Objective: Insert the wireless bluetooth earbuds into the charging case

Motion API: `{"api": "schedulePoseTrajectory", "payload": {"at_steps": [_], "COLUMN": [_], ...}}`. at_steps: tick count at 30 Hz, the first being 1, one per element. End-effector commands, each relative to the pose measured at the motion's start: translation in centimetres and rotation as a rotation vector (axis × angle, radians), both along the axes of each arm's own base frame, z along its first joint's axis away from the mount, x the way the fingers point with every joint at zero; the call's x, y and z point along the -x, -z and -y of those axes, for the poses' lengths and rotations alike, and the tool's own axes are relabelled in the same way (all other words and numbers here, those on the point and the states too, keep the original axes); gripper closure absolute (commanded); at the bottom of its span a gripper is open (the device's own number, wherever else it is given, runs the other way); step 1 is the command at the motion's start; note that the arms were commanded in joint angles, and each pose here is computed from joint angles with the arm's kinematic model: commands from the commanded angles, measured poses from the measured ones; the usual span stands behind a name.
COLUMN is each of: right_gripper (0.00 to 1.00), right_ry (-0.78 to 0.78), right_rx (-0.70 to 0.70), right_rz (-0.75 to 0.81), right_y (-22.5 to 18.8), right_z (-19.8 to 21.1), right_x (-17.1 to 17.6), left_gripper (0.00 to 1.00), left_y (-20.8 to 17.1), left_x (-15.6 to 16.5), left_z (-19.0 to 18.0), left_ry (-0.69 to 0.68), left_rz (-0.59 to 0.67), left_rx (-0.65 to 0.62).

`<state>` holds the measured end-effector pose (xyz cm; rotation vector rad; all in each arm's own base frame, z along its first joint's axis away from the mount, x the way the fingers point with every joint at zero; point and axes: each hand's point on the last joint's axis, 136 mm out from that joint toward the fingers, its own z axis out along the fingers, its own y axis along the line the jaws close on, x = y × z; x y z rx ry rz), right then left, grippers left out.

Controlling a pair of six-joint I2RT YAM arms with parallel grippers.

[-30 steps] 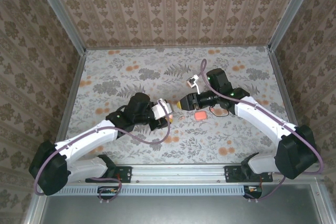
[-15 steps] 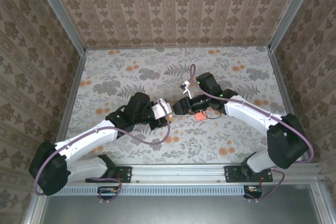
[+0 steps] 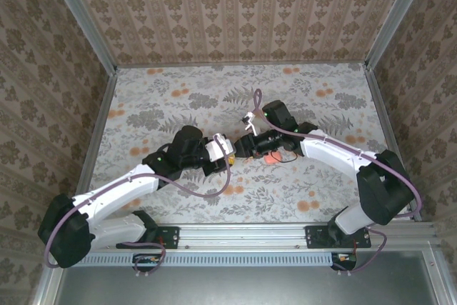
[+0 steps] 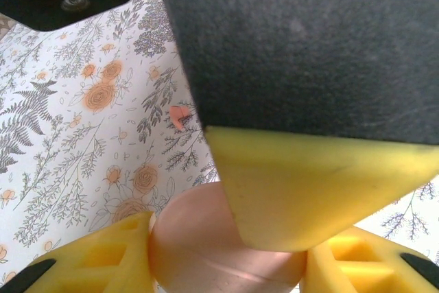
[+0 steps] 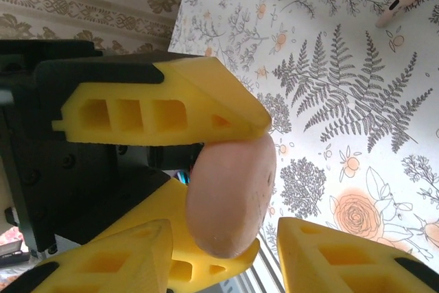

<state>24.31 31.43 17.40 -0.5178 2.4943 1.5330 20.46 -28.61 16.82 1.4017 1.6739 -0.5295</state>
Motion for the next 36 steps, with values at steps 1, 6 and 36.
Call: {"api": "schedulePoseTrajectory", "payload": {"at_steps": [1,6,36], "right_gripper": [0.58,0.60,0.74], "right_ry": [-0.025,-0.022,-0.018], "right_rx": [-0.035,-0.051,0.017], "right_rz": [-0.020,-0.015,0.164], "right_y": [-0.3,-0.6,-1.1], "right_z": [-0.7,-1.0,0.9], "right_x": [0.2,0.0,0.2], "left_gripper": [0.65,0.65,0.17], "left_y": [-1.8,-2.0,-2.8], "left_x": [-0.2,0.0,0.3], "left_z": [0.3,0.5,0.4], "left_ry": [0.016,0.027,0.043], "left_rz": [0.061,0.071,0.017], "left_rx": [0.029,0.029,0.084]}}
